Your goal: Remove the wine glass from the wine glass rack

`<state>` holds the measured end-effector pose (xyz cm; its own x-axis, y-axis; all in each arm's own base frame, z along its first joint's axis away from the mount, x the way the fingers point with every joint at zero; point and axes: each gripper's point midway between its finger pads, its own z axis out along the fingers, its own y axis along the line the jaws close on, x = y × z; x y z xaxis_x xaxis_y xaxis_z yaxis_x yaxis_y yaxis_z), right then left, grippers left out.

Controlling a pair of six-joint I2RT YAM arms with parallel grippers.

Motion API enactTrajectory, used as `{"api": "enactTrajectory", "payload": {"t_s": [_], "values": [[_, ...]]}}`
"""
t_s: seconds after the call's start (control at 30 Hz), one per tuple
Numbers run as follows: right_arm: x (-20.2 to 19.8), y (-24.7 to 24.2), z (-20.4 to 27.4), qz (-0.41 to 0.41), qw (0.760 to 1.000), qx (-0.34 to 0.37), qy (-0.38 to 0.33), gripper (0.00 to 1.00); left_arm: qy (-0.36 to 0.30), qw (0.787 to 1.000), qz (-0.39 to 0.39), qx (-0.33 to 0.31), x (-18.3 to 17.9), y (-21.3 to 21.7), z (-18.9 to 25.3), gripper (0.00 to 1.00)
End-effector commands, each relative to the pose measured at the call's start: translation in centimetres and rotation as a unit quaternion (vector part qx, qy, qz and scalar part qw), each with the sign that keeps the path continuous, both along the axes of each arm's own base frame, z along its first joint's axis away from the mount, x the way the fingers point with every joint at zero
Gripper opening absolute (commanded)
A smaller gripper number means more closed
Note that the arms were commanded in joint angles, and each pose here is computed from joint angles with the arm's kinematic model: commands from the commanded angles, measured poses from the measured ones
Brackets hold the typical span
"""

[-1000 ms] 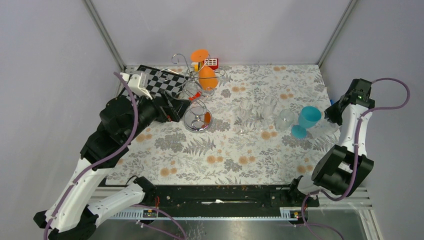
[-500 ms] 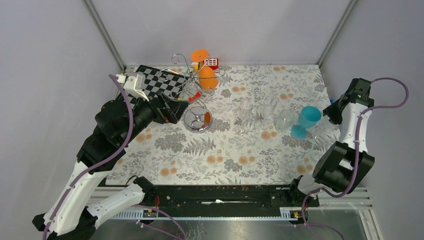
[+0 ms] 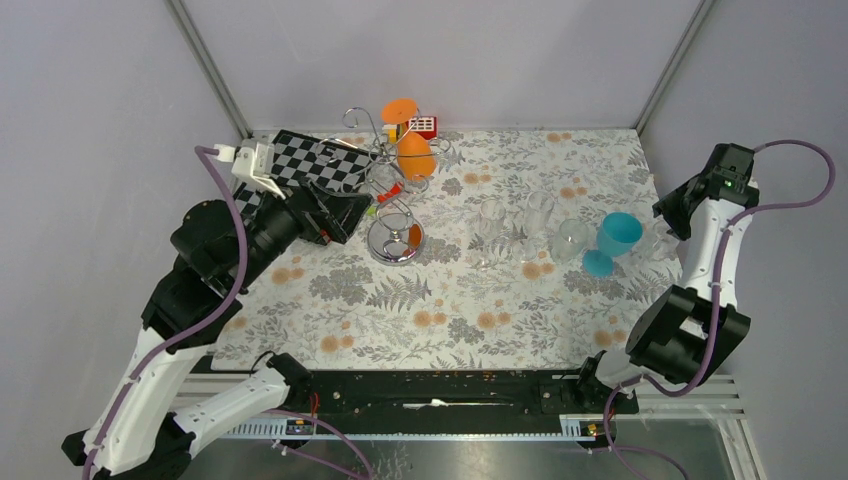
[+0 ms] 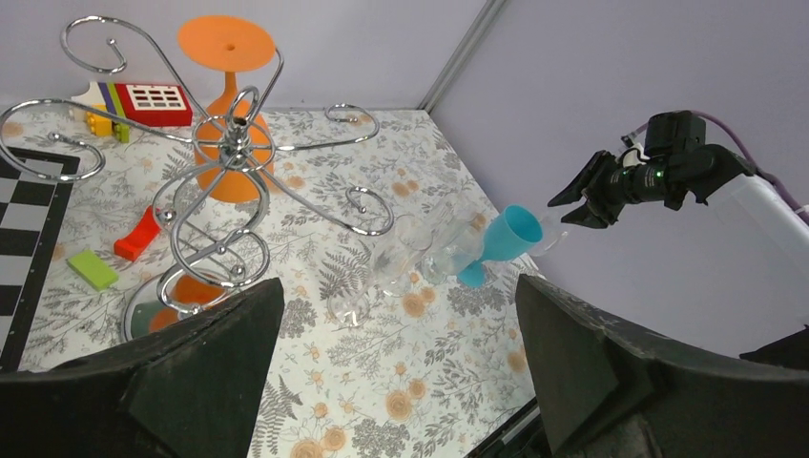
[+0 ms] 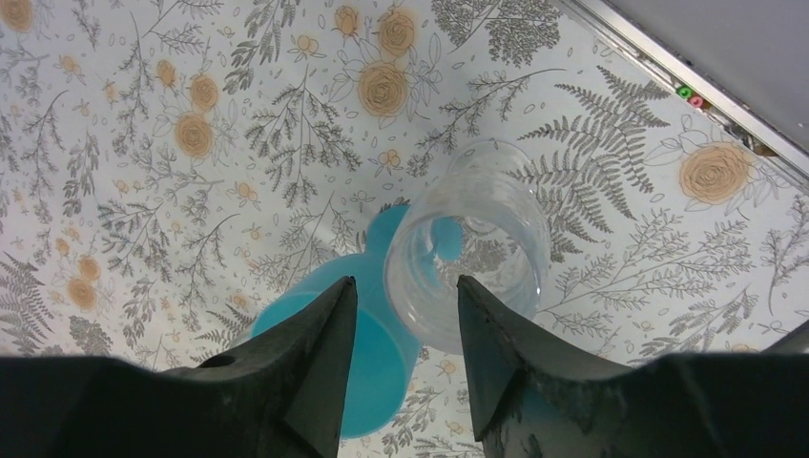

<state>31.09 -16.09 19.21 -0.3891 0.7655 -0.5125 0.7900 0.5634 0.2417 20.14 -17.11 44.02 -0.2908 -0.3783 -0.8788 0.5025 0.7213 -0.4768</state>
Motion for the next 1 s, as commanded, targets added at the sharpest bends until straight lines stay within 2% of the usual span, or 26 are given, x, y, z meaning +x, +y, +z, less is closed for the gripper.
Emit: {"api": "enactTrajectory", "payload": {"t_s": [0.0,0.13,0.27,0.4,0.47,0.53,0.6,0.67,0.77,0.87,0.97], "values": [[-1.1,0.1,3.3,-0.003,0.999,-0.027,-0.029,0.51,-0.039,0.999,-0.01,-0.03,0.2,-0.6,3.5,0.99],[-1.0,2.3,7.3,0.034,0.995,-0.02,-0.095,0.51,-0.038,0.999,0.004,-0.024,1.6,-0.9,4.0,0.99],[-0.5,5.6,11.8,0.092,0.977,0.004,-0.193,0.56,-0.041,0.999,0.021,-0.016,3.2,-1.3,4.4,0.99],[0.8,10.4,15.1,0.164,0.934,0.085,-0.305,0.57,-0.033,0.998,0.046,-0.006,5.2,-1.7,4.7,0.99],[1.3,12.8,16.5,0.198,0.903,0.143,-0.353,0.57,-0.022,0.998,0.061,-0.014,6.1,-1.7,4.8,0.99],[1.7,15.0,17.3,0.226,0.878,0.187,-0.378,0.56,-0.017,0.997,0.073,-0.025,7.0,-1.7,5.0,0.99],[1.7,16.5,17.6,0.241,0.868,0.203,-0.384,0.56,-0.01,0.996,0.089,-0.03,8.2,-1.3,5.1,0.99],[1.7,17.7,17.7,0.253,0.862,0.209,-0.385,0.56,0.004,0.995,0.094,-0.038,9.4,-0.9,5.2,0.95],[1.5,19.3,17.8,0.27,0.853,0.221,-0.388,0.56,0.037,0.994,0.094,-0.05,11.9,-0.6,4.6,0.75],[0.9,19.2,16.7,0.255,0.875,0.195,-0.362,0.5,0.059,0.992,0.093,-0.06,14.3,-0.2,4.0,0.65],[-0.3,18.8,16.5,0.251,0.889,0.16,-0.348,0.49,0.088,0.99,0.079,-0.073,16.8,-0.3,2.8,0.59]]}}
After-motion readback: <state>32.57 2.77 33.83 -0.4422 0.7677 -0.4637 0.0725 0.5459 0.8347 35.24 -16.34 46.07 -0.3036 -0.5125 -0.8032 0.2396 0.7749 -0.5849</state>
